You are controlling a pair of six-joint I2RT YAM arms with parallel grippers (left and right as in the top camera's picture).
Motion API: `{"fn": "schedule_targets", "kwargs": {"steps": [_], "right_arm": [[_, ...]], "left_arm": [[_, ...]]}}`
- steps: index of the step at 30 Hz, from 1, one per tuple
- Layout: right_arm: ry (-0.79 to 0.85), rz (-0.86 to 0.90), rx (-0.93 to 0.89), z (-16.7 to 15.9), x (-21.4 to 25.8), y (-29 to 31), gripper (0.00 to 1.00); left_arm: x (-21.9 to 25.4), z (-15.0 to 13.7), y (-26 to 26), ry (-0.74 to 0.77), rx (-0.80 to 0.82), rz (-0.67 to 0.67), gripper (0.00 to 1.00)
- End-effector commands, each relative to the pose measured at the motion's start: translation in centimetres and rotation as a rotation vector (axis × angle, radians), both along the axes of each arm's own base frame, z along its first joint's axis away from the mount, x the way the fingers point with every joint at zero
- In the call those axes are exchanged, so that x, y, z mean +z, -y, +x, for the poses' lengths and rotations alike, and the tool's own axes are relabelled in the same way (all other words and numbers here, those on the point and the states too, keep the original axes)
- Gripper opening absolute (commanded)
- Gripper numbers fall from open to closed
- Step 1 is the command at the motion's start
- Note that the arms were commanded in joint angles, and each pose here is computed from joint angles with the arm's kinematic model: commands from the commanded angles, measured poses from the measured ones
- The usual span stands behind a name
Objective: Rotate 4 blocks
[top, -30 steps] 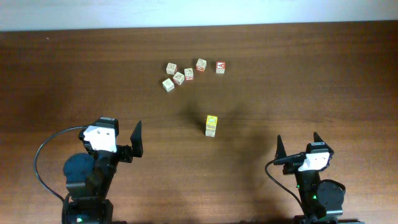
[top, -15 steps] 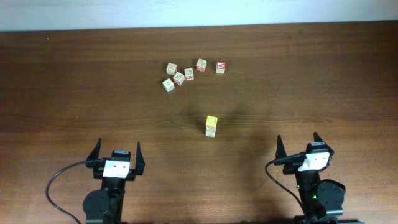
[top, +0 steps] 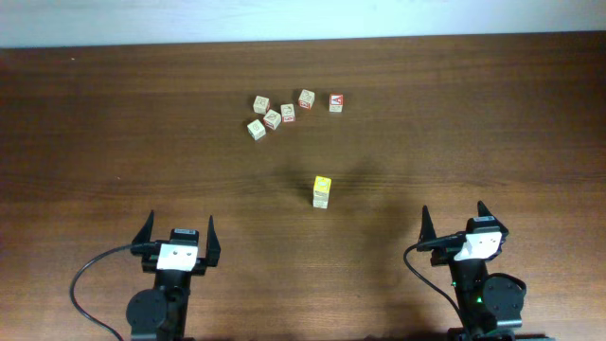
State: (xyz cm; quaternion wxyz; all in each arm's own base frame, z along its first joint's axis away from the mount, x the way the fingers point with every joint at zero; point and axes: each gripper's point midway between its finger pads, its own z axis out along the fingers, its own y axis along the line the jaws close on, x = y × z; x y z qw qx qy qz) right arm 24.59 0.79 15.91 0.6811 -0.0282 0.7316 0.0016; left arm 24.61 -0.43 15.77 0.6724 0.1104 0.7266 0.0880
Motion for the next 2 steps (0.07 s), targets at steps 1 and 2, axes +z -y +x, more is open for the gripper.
{"fn": "schedule_targets", "kwargs": {"steps": [1, 2], "right_arm": [[-0.001, -0.006, 0.008, 0.00, -0.23, -0.08, 0.99], [-0.001, -0.006, 0.008, 0.00, -0.23, -0.08, 0.99]], "left_arm": [[-0.17, -0.02, -0.14, 0.000, 0.008, 0.016, 0.99], [-0.17, -0.02, -0.14, 0.000, 0.008, 0.016, 0.99]]}}
